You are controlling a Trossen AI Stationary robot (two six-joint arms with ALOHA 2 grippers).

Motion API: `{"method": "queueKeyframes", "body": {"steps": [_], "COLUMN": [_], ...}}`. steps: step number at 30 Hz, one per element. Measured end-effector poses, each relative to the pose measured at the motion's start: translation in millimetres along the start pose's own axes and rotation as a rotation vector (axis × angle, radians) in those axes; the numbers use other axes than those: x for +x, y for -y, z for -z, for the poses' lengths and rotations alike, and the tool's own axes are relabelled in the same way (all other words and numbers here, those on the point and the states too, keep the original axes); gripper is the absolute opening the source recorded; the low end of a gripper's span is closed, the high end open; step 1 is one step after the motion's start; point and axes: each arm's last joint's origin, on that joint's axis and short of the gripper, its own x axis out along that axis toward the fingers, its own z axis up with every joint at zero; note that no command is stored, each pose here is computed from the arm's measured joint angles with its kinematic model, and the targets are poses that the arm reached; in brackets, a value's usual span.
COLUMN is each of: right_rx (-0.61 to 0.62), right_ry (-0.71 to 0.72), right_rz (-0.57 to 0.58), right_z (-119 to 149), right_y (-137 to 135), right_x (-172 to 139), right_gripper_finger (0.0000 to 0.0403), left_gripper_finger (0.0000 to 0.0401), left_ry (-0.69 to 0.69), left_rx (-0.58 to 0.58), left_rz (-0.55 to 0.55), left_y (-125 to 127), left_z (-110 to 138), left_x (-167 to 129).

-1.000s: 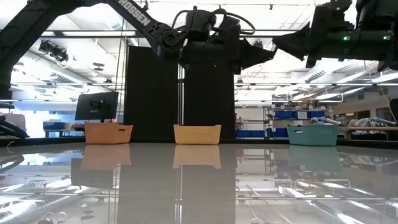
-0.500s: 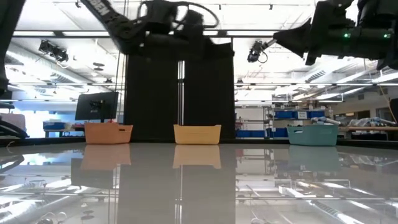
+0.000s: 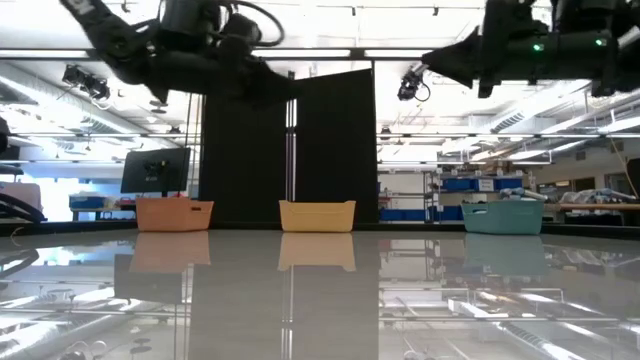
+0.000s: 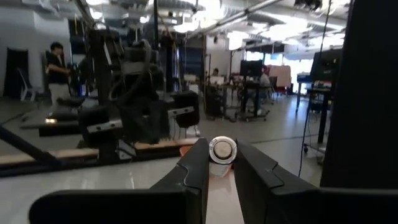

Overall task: Sort batteries
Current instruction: Put the black battery into the green bin

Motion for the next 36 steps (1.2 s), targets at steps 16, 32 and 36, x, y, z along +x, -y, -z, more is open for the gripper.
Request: {"method": "queueKeyframes", "body": {"steps": [16, 32, 36], "right_rx": [0.015, 0.131, 0.175], "right_ry": [-0.497, -0.917, -1.03], "right_rz": [0.216, 0.687, 0.753], "right_z": [-70.8, -61.9, -38.5], "right_y": [22.8, 123.0, 145.4], "right_x": [51.2, 42.5, 46.1], "right_gripper_finger": [0.0064, 0.0064, 0.0064], "left_gripper_finger": [0.0004, 0.0006, 0.0007], "left_ry": [-0.234, -0.133, -0.099], "left_rx": [-0.114, -0.14, -0.156], "left_rz": [0.015, -0.016, -0.002], "left_y": [11.9, 26.8, 30.5], "left_z": [-5.3, 12.0, 20.2], "left_x": [-51.1, -86.8, -92.1]}}
